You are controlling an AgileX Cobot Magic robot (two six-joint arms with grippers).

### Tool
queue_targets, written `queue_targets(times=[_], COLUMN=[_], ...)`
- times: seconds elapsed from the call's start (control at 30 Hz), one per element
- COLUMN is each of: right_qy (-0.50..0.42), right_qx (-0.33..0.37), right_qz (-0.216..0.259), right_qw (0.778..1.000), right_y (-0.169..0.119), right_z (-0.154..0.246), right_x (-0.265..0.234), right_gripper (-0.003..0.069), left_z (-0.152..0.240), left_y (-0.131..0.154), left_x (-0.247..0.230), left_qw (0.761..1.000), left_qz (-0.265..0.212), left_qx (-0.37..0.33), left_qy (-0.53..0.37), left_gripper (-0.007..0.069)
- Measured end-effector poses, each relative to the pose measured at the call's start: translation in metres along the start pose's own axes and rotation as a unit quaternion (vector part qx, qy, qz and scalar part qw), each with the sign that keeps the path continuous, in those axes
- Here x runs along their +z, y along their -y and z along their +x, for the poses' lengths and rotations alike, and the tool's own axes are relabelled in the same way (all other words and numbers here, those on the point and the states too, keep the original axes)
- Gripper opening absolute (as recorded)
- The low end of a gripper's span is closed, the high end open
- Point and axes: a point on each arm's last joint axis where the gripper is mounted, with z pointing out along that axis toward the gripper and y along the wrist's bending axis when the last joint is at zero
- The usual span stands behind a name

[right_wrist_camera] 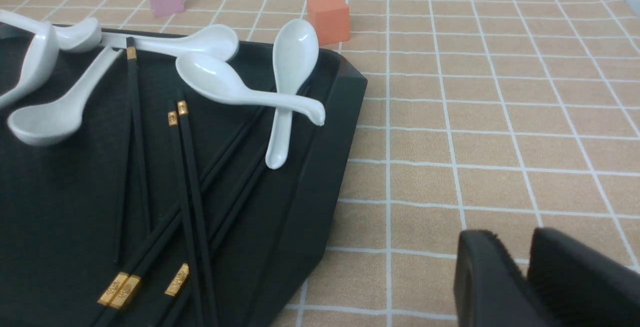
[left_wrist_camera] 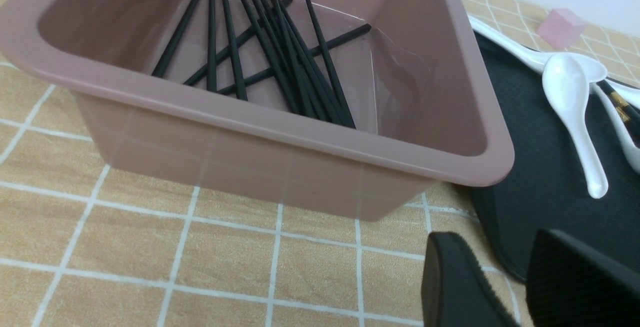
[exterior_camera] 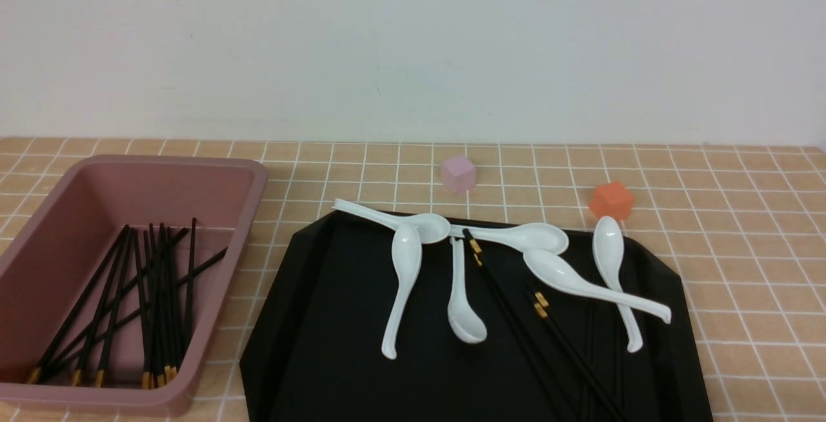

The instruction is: On brown tablecloth take chopsticks from black tray and put them in box.

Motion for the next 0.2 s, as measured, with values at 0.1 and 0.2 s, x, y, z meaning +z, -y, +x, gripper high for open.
queue_targets(times=[0.1,0.2], right_qy=[0.000,0.000], right_qx=[0.000,0.000], right_qz=[0.000,0.000], right_qw=[1.000,1.000], right_y=[0.0000,0.0000], right_z=[0.0000,0.0000], right_x=[0.0000,0.0000], right_gripper=[0.0165,0.0169], left_z=[0.0000,0.0000], left_y=[0.0000,0.0000], left_x=[0.0000,0.0000], left_qw=[1.000,1.000], left_qz=[0.000,0.000], left_qx=[0.000,0.000], left_qy=[0.000,0.000], left_gripper=[0.0238,0.0238])
